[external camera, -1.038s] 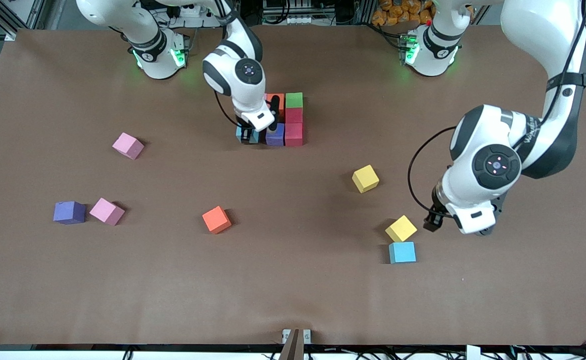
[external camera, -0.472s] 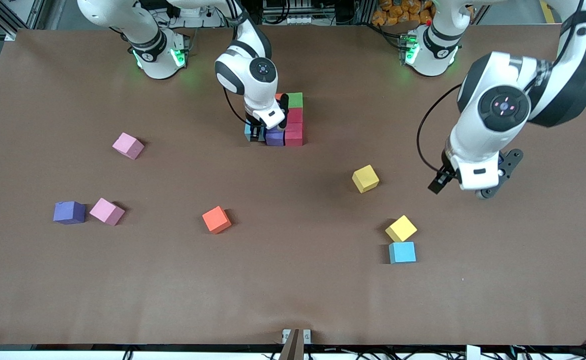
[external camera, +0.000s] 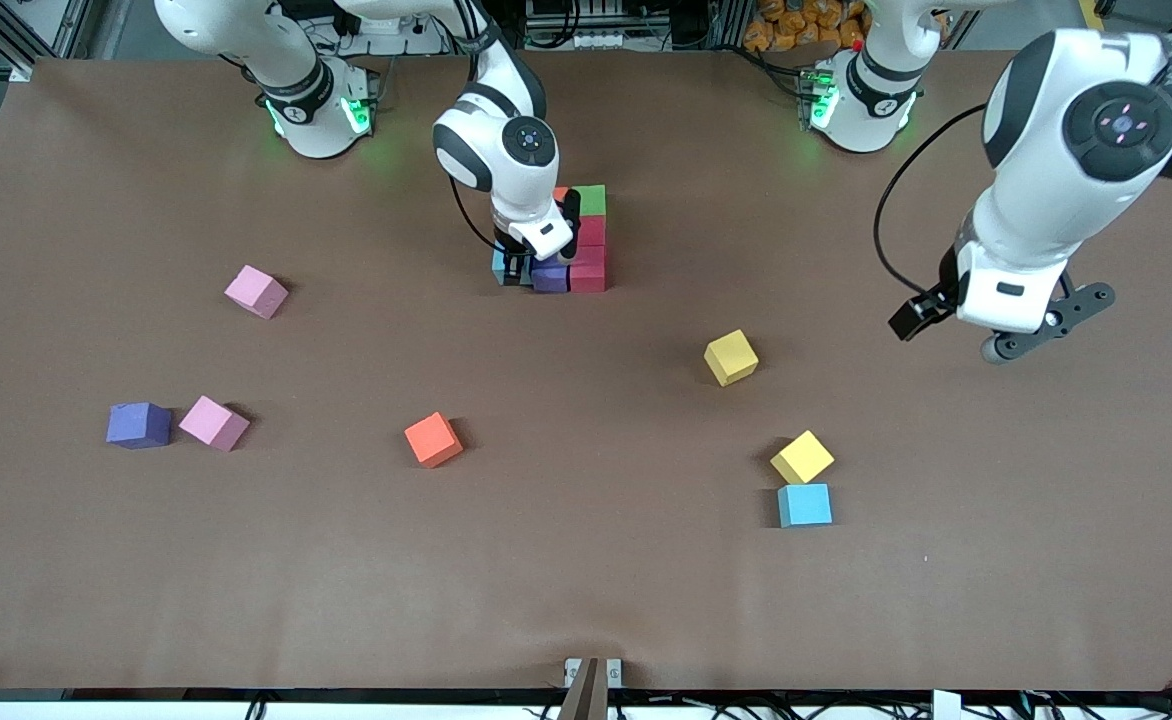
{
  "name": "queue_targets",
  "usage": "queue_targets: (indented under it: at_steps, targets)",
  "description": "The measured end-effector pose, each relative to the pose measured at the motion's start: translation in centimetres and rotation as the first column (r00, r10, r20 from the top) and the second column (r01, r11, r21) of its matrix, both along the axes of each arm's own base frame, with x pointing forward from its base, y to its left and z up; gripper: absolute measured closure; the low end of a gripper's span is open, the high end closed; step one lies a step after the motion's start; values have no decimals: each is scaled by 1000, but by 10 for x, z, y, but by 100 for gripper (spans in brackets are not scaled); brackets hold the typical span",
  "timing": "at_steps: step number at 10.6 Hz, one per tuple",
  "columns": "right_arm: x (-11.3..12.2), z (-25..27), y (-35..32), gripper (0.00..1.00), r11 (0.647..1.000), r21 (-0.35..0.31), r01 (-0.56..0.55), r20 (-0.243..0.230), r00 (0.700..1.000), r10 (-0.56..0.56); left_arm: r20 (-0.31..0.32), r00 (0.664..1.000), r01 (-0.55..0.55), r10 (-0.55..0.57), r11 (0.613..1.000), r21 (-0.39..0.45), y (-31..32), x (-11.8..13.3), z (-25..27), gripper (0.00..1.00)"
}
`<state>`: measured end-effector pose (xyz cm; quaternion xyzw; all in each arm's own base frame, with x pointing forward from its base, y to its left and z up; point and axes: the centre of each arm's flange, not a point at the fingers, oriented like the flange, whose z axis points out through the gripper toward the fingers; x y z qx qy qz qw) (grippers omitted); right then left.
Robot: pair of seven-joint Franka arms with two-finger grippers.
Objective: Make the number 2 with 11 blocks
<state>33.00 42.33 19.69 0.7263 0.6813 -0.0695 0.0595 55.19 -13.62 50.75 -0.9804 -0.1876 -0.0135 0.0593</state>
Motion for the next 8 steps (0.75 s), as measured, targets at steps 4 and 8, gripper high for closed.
queue_targets:
  at_steps: [4,8]
  targets:
    - [2,-6,2,42,1000,-6,-1,-1,1000,1,-23,975,220,-220,975,-10,-9,-2,0,0]
    - [2,-7,5,42,1000,-7,-2,0,1000,2,-132,930,338,-343,939,-53,-7,30,-72,0]
